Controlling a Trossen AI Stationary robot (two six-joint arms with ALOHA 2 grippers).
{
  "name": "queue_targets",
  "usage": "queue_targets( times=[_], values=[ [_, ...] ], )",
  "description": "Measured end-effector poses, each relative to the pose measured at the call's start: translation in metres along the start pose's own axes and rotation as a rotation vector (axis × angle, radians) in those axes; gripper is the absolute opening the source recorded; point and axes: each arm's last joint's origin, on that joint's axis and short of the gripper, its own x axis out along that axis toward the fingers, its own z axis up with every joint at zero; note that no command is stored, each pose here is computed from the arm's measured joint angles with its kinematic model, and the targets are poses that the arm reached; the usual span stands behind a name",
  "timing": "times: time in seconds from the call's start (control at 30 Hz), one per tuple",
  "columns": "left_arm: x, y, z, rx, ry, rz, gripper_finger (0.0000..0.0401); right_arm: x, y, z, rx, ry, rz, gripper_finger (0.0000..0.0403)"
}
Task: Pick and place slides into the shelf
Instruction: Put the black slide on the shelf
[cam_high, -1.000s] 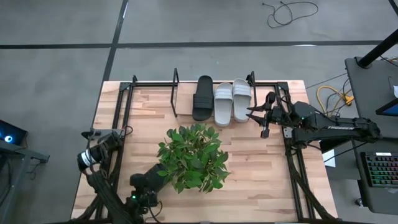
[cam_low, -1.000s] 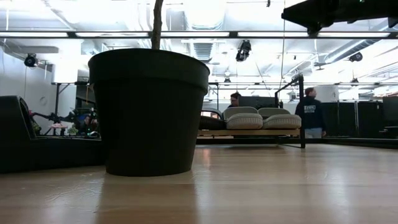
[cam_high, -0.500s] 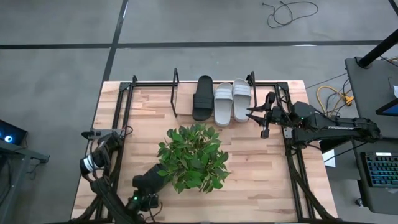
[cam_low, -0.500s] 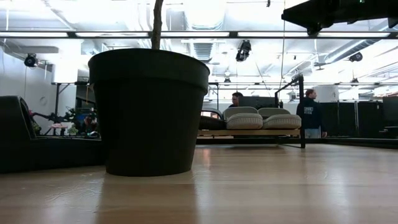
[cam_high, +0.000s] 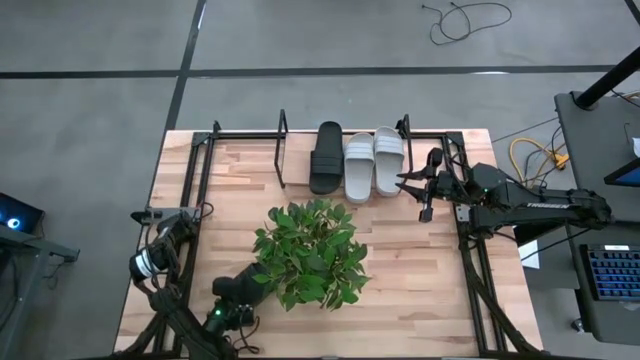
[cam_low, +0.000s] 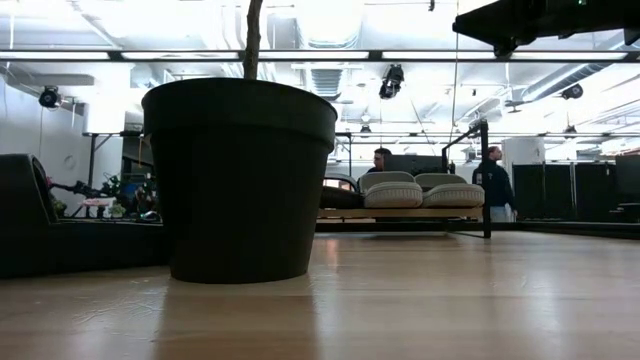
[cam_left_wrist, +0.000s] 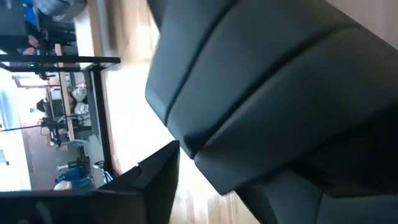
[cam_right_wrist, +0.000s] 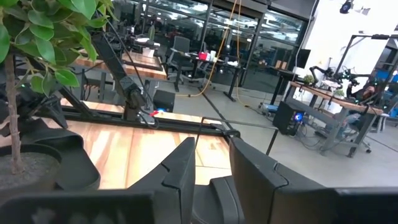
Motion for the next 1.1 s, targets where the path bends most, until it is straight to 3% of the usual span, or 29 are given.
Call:
queue_targets(
  times=[0.1, 0.33, 0.43, 0.73, 1.1],
  values=[
    [0.001, 0.000, 0.000, -0.026, -0.019, 0.008, 0.0159, 0.000, 0.000, 0.000, 0.000, 0.000, 0.000, 0.0090],
    [0.001, 0.000, 0.001, -0.033, -0.036, 0.006, 0.0016, 0.000, 0.000, 0.000, 0.000, 0.000, 0.000, 0.0082],
    [-0.001, 0.005, 0.001, -0.053, -0.037, -0.005, 0.0010, 0.000, 0.000, 0.000, 0.000, 0.000, 0.000, 0.0081],
    [-0.014, 0.037, -0.005, -0.269, -0.028, -0.041, 0.0001, 0.000, 0.000, 0.000, 0.000, 0.001, 0.000, 0.0085],
    [-0.027, 0.070, -0.010, -0.330, -0.075, -0.108, 0.0001, 0.000, 0.000, 0.000, 0.000, 0.001, 0.000, 0.0076]
  ],
)
